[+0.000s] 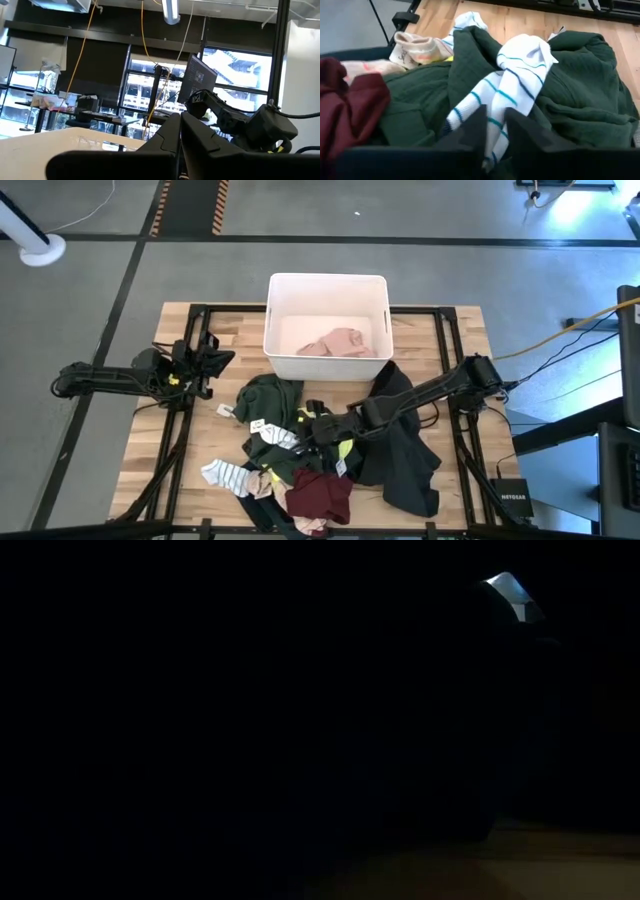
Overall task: Sort clothes
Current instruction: Put the top white sock into the white bin
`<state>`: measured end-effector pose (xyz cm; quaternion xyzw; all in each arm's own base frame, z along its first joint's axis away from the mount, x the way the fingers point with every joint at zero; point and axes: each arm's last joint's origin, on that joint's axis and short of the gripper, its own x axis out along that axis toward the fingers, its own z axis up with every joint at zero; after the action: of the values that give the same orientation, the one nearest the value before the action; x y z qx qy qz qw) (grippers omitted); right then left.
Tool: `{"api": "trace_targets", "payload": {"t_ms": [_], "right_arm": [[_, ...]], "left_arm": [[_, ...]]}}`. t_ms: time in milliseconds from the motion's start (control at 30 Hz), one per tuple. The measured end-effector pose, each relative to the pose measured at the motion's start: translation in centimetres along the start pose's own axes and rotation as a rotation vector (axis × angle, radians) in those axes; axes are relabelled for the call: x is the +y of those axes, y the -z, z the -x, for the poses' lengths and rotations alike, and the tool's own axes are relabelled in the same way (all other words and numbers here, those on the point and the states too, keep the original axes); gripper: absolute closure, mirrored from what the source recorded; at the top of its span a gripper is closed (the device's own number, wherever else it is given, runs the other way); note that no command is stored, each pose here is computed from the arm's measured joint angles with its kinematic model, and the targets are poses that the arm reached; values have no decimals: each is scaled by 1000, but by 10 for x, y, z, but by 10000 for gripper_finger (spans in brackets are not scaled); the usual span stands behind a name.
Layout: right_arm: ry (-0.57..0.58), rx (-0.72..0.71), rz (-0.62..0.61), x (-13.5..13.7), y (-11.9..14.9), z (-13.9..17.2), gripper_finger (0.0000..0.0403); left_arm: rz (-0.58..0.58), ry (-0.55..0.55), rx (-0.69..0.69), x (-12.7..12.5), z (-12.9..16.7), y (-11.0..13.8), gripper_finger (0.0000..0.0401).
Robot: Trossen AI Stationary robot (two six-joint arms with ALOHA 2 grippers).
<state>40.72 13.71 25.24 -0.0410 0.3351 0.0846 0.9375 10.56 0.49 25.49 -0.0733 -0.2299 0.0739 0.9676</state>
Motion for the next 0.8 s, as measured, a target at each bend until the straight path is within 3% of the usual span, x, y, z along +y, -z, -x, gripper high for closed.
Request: {"api": "trace_targets", "payload": {"t_ms": [100,267,467,800], "right_arm": [[35,-1,28,-1,0,0,388],[97,-5,61,-3,-6,8,377],[124,-45,104,-5,-33,31,394],[359,-87,130,-40,-63,109,397]], "left_arm": [[0,0,0,0,0,0,393],[0,0,1,0,0,0,393],[-1,0,6,0,0,1,393],[12,-6,53,1,0,5,393]]}}
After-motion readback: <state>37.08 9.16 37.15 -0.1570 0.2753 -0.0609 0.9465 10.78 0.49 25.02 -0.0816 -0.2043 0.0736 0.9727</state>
